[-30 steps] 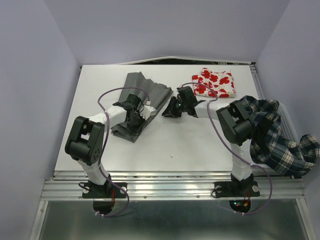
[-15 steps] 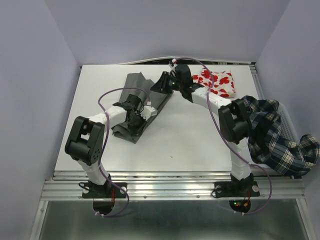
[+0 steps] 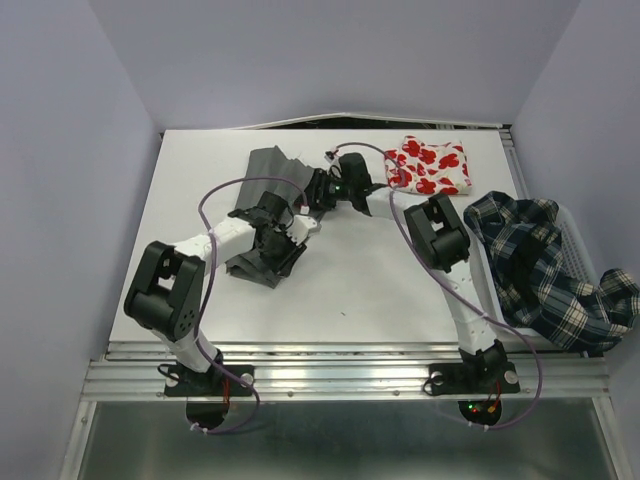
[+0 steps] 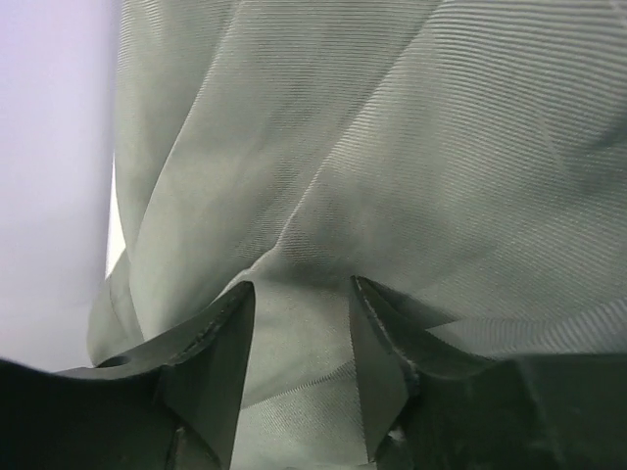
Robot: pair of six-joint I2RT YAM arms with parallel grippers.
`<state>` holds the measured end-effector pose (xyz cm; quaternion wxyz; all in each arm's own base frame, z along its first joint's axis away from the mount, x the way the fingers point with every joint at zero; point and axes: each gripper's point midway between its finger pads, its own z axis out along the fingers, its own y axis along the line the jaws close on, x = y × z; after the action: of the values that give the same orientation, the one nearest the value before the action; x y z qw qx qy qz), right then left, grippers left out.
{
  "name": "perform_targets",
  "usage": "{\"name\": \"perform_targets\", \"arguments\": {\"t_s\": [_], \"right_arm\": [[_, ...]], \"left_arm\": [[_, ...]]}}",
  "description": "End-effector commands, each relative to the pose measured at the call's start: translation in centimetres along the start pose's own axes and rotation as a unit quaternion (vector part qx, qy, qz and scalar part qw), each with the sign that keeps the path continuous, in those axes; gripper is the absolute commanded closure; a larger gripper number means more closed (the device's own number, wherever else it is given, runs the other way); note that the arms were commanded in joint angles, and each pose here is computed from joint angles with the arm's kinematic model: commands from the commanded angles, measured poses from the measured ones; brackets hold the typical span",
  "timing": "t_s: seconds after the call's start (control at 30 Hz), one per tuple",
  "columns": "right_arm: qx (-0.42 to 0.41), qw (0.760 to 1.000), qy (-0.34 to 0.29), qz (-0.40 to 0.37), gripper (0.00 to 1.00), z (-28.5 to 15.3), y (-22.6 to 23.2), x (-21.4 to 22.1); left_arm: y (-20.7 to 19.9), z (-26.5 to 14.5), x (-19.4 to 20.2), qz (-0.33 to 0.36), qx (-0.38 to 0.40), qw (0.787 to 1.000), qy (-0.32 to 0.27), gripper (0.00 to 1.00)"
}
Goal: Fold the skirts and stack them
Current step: Fold the skirt
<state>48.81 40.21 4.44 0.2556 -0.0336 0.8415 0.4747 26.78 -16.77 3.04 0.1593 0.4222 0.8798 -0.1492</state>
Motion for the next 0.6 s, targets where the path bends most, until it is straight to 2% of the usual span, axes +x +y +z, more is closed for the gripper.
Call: {"name": "perform_targets", "arguments": {"t_s": [0.0,0.03,0.13,0.17,0.23,0.37,0.43,0.47,0.53,0.57], "right_arm": [[0.015,0.996,0.024,-0.088,0.49,0.9,-2.4,0.4],[0.013,0.992,0.032,-0.120,0.48,1.0,-2.6,0.4],[-0.014,0.984,0.020,-0.179,0.43,0.8,-0.1,-1.9],[-0.027,0.982,0.020,-0.187,0.37,0.3,1.4,-2.6],[-0.049,0.977,0.017,-0.208,0.33,-0.6,3.6,-3.5],[-0.100,0.966,-0.010,-0.239,0.22,-4.0,10.2,-6.2],[-0.115,0.968,-0.005,-0.224,0.20,-4.8,12.0,-5.7],[-0.123,0.968,-0.001,-0.217,0.19,-5.3,12.7,-5.6],[-0.145,0.970,0.015,-0.196,0.18,-6.4,14.3,-4.2],[-0.158,0.969,0.032,-0.187,0.18,-6.7,14.9,-3.1]], "left_arm": [[-2.6,-3.8,-3.2,0.042,0.002,0.997,-0.062,0.50],[-2.9,-4.8,-4.4,0.044,0.002,0.996,-0.083,0.42],[-2.7,-8.4,-6.7,0.040,-0.010,0.990,-0.134,0.37],[-1.6,-9.8,-6.6,0.018,-0.015,0.989,-0.148,0.37],[-0.1,-11.2,-6.3,0.005,-0.025,0.987,-0.158,0.37],[4.9,-12.5,-1.8,-0.040,-0.059,0.989,-0.127,0.39],[6.3,-12.7,-0.2,-0.046,-0.074,0.990,-0.114,0.39],[6.9,-12.9,0.5,-0.040,-0.085,0.990,-0.104,0.38],[8.1,-13.0,2.6,0.016,-0.124,0.990,-0.064,0.37],[8.9,-13.9,2.3,0.043,-0.158,0.984,-0.073,0.35]]}}
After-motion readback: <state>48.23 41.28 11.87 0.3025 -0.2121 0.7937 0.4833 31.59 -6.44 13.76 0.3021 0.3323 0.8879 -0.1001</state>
